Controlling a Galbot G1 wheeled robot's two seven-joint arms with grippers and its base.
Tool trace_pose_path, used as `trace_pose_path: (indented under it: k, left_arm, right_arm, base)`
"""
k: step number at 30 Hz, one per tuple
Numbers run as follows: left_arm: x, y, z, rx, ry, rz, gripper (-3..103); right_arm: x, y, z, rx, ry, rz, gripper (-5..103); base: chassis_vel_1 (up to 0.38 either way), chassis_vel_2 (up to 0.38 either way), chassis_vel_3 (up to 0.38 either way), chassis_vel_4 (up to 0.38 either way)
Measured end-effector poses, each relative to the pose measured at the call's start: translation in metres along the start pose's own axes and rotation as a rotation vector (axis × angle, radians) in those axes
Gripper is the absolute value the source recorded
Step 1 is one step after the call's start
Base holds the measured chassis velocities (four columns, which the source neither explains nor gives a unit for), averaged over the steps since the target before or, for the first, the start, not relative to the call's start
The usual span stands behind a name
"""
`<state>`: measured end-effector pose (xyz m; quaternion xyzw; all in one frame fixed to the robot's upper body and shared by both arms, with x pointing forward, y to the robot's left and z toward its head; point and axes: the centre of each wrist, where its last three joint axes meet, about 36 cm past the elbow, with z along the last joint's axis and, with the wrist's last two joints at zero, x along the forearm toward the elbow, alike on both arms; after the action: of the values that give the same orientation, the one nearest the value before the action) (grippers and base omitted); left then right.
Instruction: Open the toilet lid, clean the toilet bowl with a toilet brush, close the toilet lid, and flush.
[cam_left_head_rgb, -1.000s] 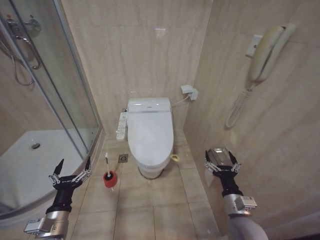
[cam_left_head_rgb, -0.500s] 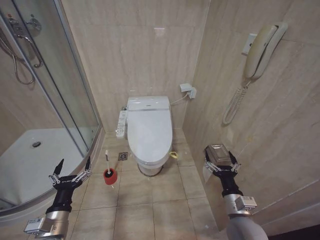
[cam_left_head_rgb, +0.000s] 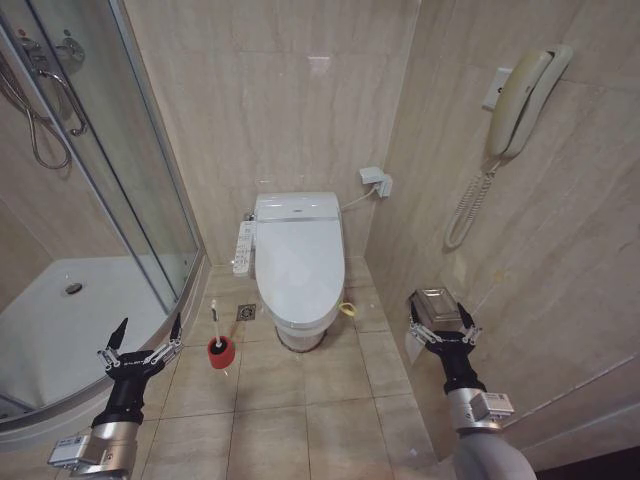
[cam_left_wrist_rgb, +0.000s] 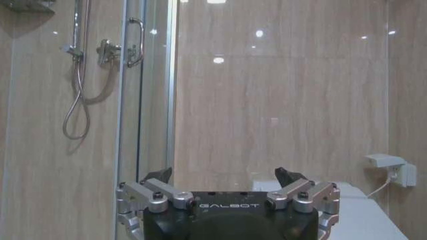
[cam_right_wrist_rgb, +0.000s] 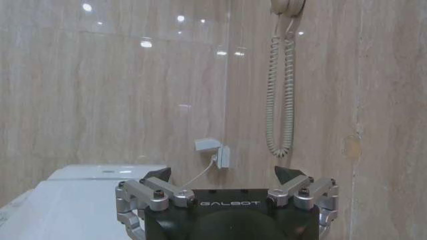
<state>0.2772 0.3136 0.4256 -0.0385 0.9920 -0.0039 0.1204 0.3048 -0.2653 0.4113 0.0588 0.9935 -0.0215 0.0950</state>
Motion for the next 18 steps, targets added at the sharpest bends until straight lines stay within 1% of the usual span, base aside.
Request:
trace_pose_path:
  k: [18]
  left_arm:
    - [0.0000, 0.0000, 0.0000, 0.000, 0.000, 0.000, 100]
  right_arm:
    - [0.0000, 0.0000, 0.0000, 0.000, 0.000, 0.000, 100]
  base:
    - [0.000, 0.000, 0.000, 0.000]
